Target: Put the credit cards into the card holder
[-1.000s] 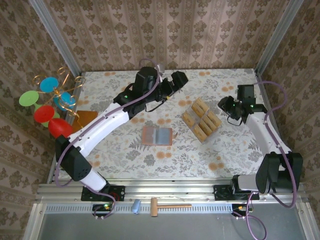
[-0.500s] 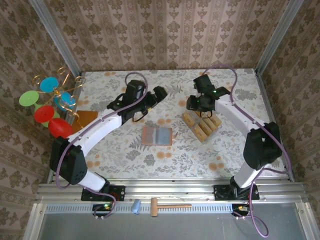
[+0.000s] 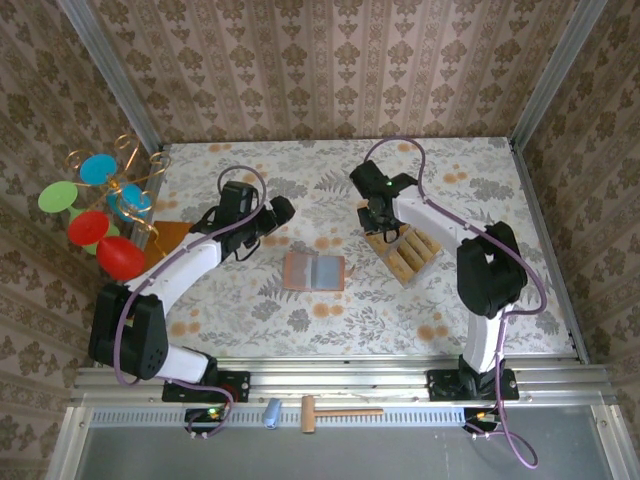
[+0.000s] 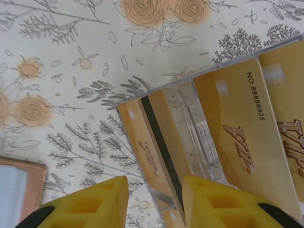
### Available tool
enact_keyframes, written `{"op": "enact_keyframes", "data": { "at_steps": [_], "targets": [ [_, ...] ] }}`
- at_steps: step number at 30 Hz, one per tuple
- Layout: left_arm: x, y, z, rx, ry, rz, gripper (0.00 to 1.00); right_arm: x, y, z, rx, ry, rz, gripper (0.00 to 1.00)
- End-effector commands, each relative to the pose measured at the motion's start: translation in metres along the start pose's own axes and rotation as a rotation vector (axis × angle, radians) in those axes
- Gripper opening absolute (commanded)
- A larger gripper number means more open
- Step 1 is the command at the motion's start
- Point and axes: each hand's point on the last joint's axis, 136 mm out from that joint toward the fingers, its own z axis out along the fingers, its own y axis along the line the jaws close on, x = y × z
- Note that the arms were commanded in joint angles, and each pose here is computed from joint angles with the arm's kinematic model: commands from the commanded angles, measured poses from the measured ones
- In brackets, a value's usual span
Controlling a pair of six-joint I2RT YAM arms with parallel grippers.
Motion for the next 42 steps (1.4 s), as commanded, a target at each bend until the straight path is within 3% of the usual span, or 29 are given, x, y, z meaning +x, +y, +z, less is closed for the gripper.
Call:
{"op": "enact_keyframes", "data": {
  "at_steps": [1, 21, 33, 39, 42],
  "targets": [
    [0.008, 0.008, -0.004, -0.008, 0.033, 0.040, 1.00, 0.002, -0.010, 0.004, 0.078, 0.025, -0.049, 0.35],
    [0.012, 0.017, -0.007, 0.012, 0.048, 0.023, 1.00, -0.002, -0.013, 0.023, 0.135, 0.070, -0.118, 0.14],
    [0.010, 0.012, -0.007, 0.026, 0.052, 0.016, 1.00, 0.004, -0.019, 0.026, 0.157, 0.078, -0.162, 0.14],
    [0.010, 0.012, -0.007, 0.025, 0.052, 0.018, 1.00, 0.005, -0.014, 0.029, 0.126, 0.078, -0.161, 0.00],
    [0.012, 0.012, -0.006, 0.022, 0.061, 0.024, 1.00, 0.003, -0.012, 0.026, 0.113, 0.073, -0.165, 0.00]
  ]
}}
